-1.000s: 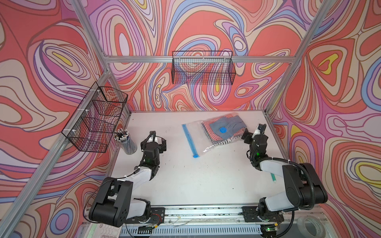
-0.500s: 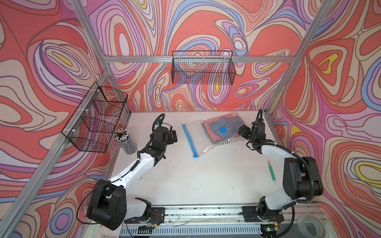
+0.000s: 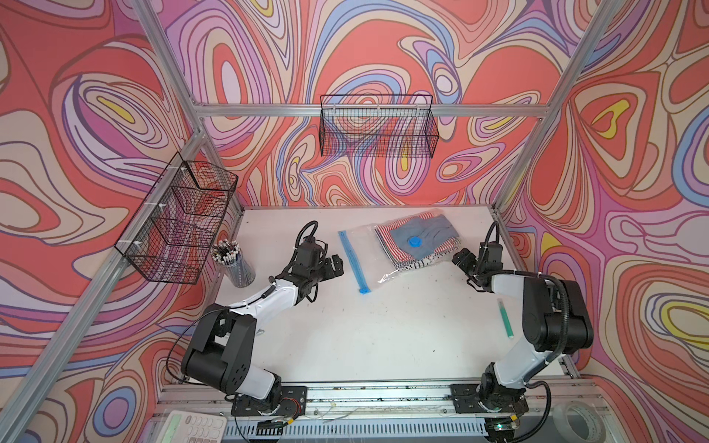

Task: Take the tank top out of the vacuum bag
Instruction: Adjust the vacuum bag at the center of the board.

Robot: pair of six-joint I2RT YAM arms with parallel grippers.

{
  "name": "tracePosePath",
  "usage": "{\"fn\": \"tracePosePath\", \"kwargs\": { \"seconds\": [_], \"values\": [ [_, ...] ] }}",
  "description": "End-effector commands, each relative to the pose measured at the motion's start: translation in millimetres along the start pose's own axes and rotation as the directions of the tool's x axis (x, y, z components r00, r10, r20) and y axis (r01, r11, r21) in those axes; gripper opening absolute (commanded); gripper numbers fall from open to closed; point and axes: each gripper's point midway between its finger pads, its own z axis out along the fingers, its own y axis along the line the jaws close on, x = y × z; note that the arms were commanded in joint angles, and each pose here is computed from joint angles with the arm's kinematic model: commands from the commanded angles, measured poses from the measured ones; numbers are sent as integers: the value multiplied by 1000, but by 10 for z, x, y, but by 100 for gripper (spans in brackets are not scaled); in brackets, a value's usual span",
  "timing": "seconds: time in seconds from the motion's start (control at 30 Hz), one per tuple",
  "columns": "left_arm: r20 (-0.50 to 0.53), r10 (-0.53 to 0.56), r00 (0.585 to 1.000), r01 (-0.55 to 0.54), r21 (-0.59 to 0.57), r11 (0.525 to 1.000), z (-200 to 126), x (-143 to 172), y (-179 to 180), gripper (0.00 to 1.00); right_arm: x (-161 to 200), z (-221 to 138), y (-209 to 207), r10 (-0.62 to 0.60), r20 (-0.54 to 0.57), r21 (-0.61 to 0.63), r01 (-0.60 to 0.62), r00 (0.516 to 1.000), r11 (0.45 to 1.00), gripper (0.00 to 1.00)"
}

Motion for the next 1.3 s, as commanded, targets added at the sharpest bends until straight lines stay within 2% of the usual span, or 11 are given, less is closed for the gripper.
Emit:
{"fn": "tracePosePath", "kwargs": {
  "seconds": [0.0,0.23,0.53,0.87,1.1,1.13,1.27],
  "values": [
    [1,-36,999,36,55,998,-2,-19,-104,98,-142,37,70,22,66,-43,-19,998,999,94],
    [-4,-49,999,49,61,997,7,12,-96,97,-264,156,45,69,125,-65,-61,990,996,80],
    [-5,-41,999,41,50,998,-9,24,-77,97,-360,368,33,132,125,-111,-118,983,987,73],
    [-10,-37,999,37,32,999,15,47,-32,97,-465,476,67,107,146,-117,-91,983,989,62],
    [-11,-30,1000,30,18,999,27,57,-1,97,-521,577,125,110,142,-151,-88,984,985,61],
    [-9,-28,1000,28,17,999,30,55,1,97,-525,587,134,111,142,-160,-87,984,983,57],
    [-12,-25,1000,25,13,1000,53,53,4,97,-541,612,198,105,141,-196,-77,984,978,1]
  ]
}}
